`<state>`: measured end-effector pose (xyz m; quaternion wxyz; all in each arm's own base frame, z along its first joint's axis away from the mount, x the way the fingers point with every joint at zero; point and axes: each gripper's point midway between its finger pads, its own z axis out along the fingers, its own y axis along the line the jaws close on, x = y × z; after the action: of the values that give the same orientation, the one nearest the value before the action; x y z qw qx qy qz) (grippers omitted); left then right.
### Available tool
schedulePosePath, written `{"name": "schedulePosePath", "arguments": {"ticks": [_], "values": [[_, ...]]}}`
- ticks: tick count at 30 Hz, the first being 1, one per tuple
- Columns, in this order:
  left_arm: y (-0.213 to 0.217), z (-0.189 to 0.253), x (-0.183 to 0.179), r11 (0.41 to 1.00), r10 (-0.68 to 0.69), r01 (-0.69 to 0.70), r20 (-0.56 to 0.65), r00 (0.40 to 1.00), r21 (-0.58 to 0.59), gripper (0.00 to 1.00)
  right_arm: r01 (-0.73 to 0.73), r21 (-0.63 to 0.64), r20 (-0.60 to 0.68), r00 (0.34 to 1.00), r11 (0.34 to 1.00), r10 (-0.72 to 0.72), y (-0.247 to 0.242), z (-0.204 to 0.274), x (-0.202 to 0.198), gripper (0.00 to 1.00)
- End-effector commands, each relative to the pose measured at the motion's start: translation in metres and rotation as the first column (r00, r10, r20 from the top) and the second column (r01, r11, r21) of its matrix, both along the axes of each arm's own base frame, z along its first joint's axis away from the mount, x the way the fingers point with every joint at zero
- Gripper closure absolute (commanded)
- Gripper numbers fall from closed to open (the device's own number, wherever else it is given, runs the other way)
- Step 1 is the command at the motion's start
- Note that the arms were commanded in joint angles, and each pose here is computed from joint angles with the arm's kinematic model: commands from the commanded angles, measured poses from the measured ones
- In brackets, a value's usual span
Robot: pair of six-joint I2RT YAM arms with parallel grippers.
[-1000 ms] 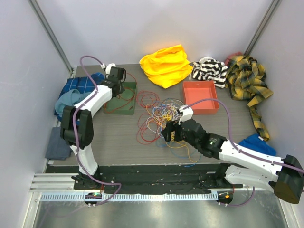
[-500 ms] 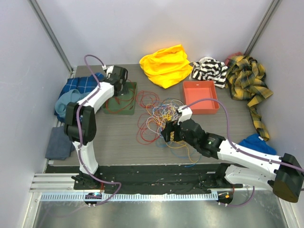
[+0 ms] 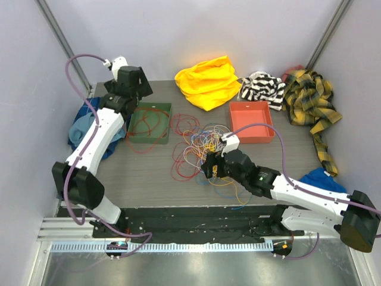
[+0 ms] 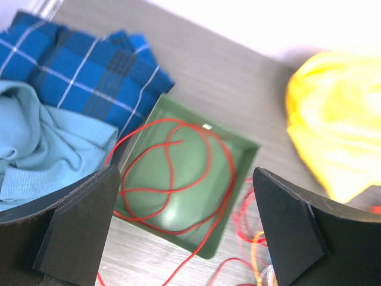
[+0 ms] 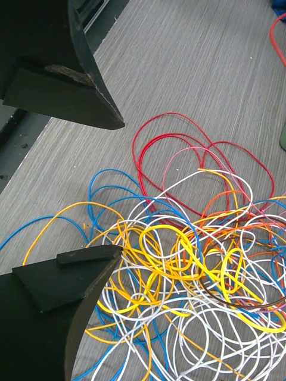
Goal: Untangle the cables
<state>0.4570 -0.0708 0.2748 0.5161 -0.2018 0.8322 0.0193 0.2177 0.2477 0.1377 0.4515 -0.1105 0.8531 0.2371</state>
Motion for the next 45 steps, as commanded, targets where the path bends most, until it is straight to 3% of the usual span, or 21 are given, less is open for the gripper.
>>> {"name": "schedulePosePath", "arguments": {"ticks": [1, 7, 13, 15, 16, 17, 18, 23, 29, 34, 37, 41, 45], "values": [[-0.003, 0.034, -0.017, 0.999, -0.019, 0.022, 0.098, 0.995, -0.028, 0.0, 0.0, 0.067, 0.054, 0.999, 0.998, -0.004, 0.009, 0.028, 0.007, 0.15], [-0.02, -0.024, -0.074, 0.986, -0.074, 0.075, 0.012, 0.997, -0.15, 0.05, 0.034, 0.065, 0.079, 0.996, 0.997, -0.039, 0.0, 0.034, 0.01, 0.16], [-0.027, -0.07, -0.133, 0.987, -0.117, 0.103, -0.113, 0.987, -0.123, 0.05, 0.015, 0.062, 0.063, 0.998, 0.998, -0.019, 0.008, 0.035, 0.01, 0.16], [-0.03, -0.088, -0.145, 0.981, -0.143, 0.121, -0.143, 0.979, -0.155, 0.29, 0.016, 0.065, 0.055, 0.998, 0.998, -0.02, 0.011, 0.033, 0.011, 0.16], [-0.03, -0.092, -0.147, 0.98, -0.146, 0.122, -0.157, 0.977, -0.156, 0.5, 0.019, 0.066, 0.053, 0.998, 0.998, -0.023, 0.011, 0.032, 0.012, 0.16], [-0.029, -0.1, -0.153, 0.981, -0.149, 0.121, -0.191, 0.97, -0.149, 0.88, 0.024, 0.076, 0.052, 0.998, 0.997, -0.028, 0.012, 0.034, 0.012, 0.16], [-0.03, -0.106, -0.154, 0.982, -0.155, 0.125, -0.221, 0.963, -0.143, 1.0, 0.022, 0.077, 0.05, 0.998, 0.997, -0.025, 0.013, 0.033, 0.012, 0.16], [-0.033, -0.135, -0.173, 0.98, -0.166, 0.115, -0.345, 0.924, -0.164, 1.0, 0.028, 0.082, 0.049, 0.998, 0.996, -0.032, 0.009, 0.033, 0.01, 0.16], [-0.05, -0.199, -0.187, 0.951, -0.124, -0.02, -0.438, 0.89, -0.31, 1.0, 0.031, 0.095, 0.05, 0.998, 0.995, -0.036, 0.008, 0.029, 0.009, 0.17], [-0.076, -0.227, -0.182, 0.805, -0.075, -0.136, -0.326, 0.942, -0.578, 1.0, 0.038, 0.101, 0.06, 0.997, 0.994, -0.044, 0.004, 0.034, 0.008, 0.17], [-0.061, -0.246, -0.189, 0.806, 0.001, -0.19, -0.32, 0.947, -0.56, 1.0, 0.045, 0.095, 0.07, 0.996, 0.994, -0.052, 0.001, 0.034, 0.009, 0.17], [-0.036, -0.232, -0.171, 0.844, 0.115, -0.206, -0.208, 0.971, -0.495, 1.0, 0.046, 0.079, 0.075, 0.996, 0.996, -0.052, -0.001, 0.033, 0.01, 0.17], [-0.029, -0.215, -0.159, 0.841, 0.153, -0.188, -0.109, 0.982, -0.507, 1.0, 0.043, 0.076, 0.07, 0.996, 0.996, -0.048, 0.001, 0.031, 0.009, 0.17]]}}
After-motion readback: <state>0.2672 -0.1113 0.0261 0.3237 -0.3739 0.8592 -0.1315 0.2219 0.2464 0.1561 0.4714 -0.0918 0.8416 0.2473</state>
